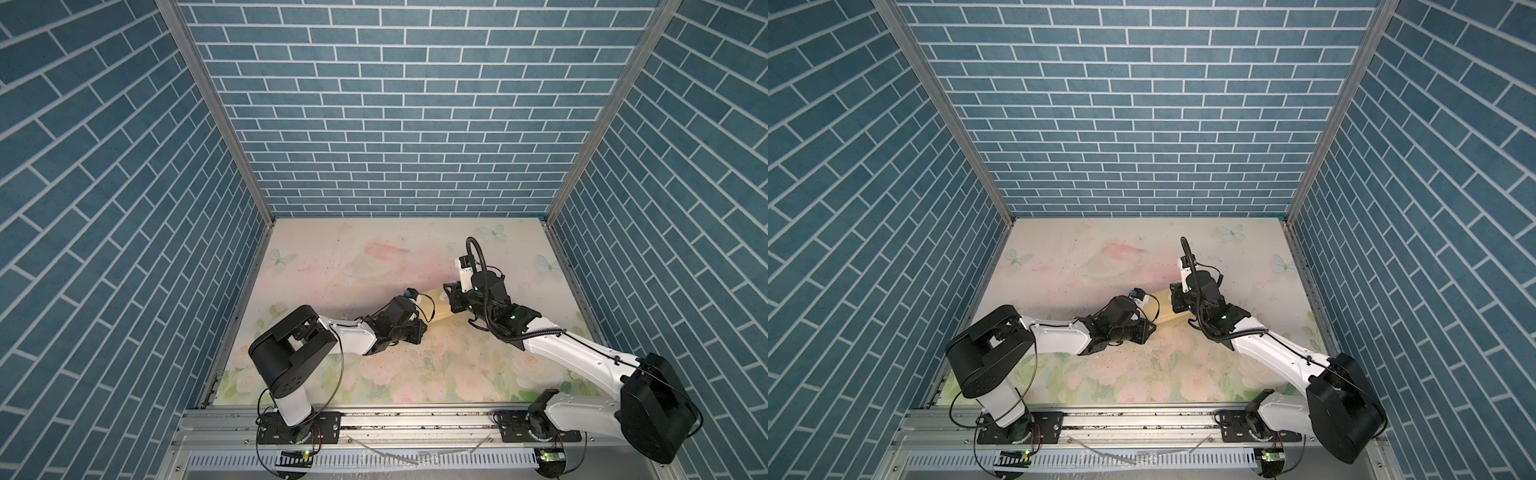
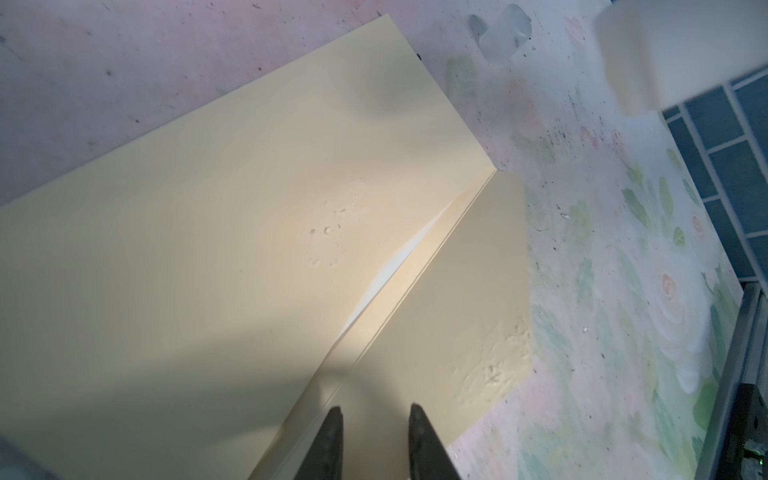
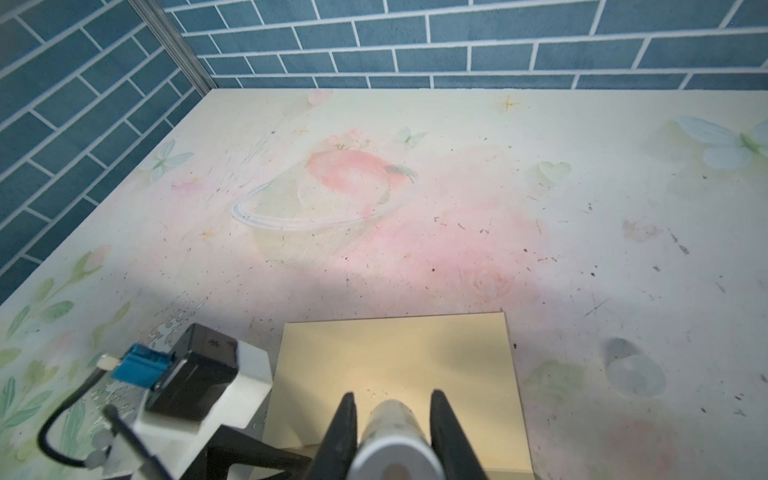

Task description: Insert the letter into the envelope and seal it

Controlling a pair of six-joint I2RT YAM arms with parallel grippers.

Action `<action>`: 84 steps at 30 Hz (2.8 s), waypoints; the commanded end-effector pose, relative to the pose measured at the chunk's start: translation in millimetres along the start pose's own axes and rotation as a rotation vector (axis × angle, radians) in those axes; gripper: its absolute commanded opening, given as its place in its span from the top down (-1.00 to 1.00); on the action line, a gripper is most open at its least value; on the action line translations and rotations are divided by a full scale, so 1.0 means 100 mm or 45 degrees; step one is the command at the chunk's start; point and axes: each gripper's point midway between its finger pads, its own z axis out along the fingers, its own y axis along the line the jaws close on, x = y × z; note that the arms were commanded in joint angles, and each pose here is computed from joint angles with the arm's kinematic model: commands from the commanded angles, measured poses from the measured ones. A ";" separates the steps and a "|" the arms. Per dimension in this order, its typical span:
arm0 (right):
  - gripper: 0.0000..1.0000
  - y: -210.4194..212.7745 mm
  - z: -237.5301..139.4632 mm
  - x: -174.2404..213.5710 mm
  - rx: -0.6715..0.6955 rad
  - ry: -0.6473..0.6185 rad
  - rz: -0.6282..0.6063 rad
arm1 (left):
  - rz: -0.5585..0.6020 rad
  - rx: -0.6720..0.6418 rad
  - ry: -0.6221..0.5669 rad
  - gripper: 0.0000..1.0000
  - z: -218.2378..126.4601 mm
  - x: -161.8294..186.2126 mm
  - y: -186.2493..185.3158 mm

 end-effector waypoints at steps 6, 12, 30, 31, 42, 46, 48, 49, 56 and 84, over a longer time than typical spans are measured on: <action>1.00 0.10 0.18 0.06 -0.065 0.006 0.043 | -0.024 -0.020 -0.177 0.46 -0.30 -0.30 0.01; 1.00 0.16 0.34 0.14 -0.051 0.045 -0.020 | -0.077 -0.034 -0.204 0.65 -0.35 -0.38 0.11; 1.00 0.42 0.66 0.31 -0.004 0.122 -0.185 | -0.354 0.022 -0.172 1.00 -0.01 -0.38 0.42; 1.00 0.43 0.67 0.31 -0.002 0.121 -0.187 | -0.363 0.020 -0.169 1.00 0.00 -0.36 0.44; 1.00 0.50 0.77 0.34 -0.006 0.115 -0.215 | -0.414 -0.067 -0.120 1.00 0.08 -0.20 0.61; 1.00 0.53 0.81 0.35 -0.010 0.112 -0.219 | -0.418 -0.085 -0.115 1.00 0.08 -0.16 0.65; 1.00 0.55 0.82 0.35 -0.015 0.112 -0.220 | -0.419 -0.089 -0.112 1.00 0.08 -0.15 0.66; 1.00 0.55 0.83 0.36 -0.015 0.117 -0.222 | -0.421 -0.089 -0.111 1.00 0.08 -0.14 0.66; 1.00 0.52 0.87 0.48 0.005 0.161 -0.268 | -0.427 -0.096 -0.103 1.00 0.10 -0.12 0.68; 1.00 -0.01 0.79 0.65 0.264 0.274 -0.367 | -0.439 -0.189 -0.037 1.00 0.09 0.02 0.80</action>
